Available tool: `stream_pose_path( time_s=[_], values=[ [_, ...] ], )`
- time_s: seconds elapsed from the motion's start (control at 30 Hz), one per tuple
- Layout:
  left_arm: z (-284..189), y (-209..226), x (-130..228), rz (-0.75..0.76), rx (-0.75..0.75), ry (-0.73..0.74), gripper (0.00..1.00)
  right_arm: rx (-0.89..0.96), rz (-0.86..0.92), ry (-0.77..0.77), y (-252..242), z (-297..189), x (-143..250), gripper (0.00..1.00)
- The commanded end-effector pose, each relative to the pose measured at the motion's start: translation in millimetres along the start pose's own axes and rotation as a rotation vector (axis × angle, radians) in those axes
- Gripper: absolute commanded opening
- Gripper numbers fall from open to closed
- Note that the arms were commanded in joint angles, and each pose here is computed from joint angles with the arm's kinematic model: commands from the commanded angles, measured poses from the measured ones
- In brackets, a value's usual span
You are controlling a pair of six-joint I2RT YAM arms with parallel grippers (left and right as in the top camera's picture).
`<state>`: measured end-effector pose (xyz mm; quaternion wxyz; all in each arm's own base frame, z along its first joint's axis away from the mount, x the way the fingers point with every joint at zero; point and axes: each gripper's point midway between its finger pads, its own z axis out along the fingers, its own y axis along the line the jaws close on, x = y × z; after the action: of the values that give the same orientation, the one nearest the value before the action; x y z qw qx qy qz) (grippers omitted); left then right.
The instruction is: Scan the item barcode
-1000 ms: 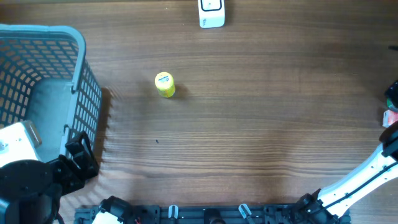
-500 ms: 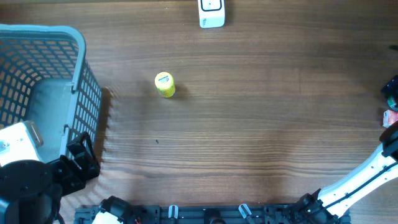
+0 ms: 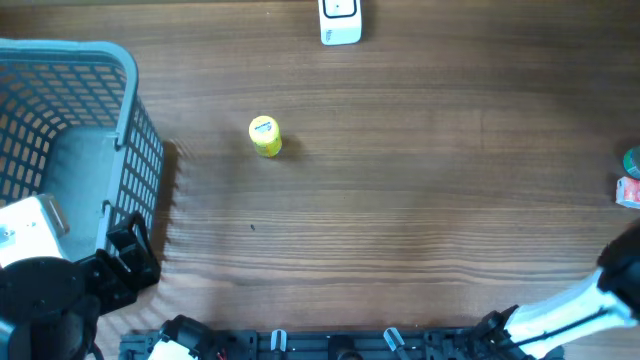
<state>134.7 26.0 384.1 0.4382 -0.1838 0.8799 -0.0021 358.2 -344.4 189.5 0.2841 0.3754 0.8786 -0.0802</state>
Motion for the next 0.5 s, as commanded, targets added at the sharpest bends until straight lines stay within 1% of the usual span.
stream_pose_path(
  time_s=[0.0, 0.03, 0.1, 0.13, 0.17, 0.23, 0.27, 0.3, 0.33, 0.37, 0.4, 0.47],
  values=[
    [-1.6, 9.9, -8.0, -0.002, -0.051, -0.050, 1.00, -0.583, 0.002, -0.043, 101.5, -81.5, -6.1, 1.00],
    [-1.7, 11.1, -8.8, -0.002, -0.058, -0.055, 1.00, -0.648, 0.000, -0.032, 111.9, -92.2, -2.7, 1.00],
    [-1.8, 12.0, -8.4, 0.000, -0.062, -0.054, 1.00, -0.840, -0.024, 0.008, 148.2, -116.1, 7.7, 1.00],
    [-1.8, 12.0, -8.4, 0.000, -0.062, -0.054, 1.00, -0.890, -0.049, 0.030, 165.0, -121.5, 14.4, 1.00],
    [-1.8, 12.1, -8.5, 0.000, -0.062, -0.054, 1.00, -0.897, -0.074, 0.062, 180.3, -121.8, 24.4, 1.00],
    [-1.9, 13.1, -9.3, -0.001, -0.068, -0.059, 1.00, -0.850, -0.170, 0.131, 211.8, -118.0, 52.6, 1.00],
    [-1.9, 13.2, -9.3, -0.001, -0.068, -0.059, 1.00, -0.824, -0.248, 0.162, 230.6, -117.5, 70.6, 1.00],
    [-1.9, 13.0, -9.2, -0.001, -0.068, -0.058, 1.00, -0.794, -0.362, 0.190, 256.0, -117.7, 94.0, 1.00],
    [-1.9, 13.0, -9.2, -0.001, -0.067, -0.058, 1.00, -0.780, -0.435, 0.199, 273.1, -119.2, 108.5, 1.00],
    [-1.9, 13.0, -9.2, -0.001, -0.067, -0.058, 1.00, -0.763, -0.559, 0.201, 300.6, -123.5, 132.0, 1.00],
    [-1.9, 13.0, -9.2, -0.001, -0.067, -0.058, 1.00, -0.777, -0.714, 0.185, 327.9, -132.3, 156.9, 1.00],
    [-1.9, 12.9, -9.1, -0.001, -0.067, -0.058, 1.00, -0.844, -0.957, 0.168, 373.3, -153.0, 207.2, 1.00]
  ],
)
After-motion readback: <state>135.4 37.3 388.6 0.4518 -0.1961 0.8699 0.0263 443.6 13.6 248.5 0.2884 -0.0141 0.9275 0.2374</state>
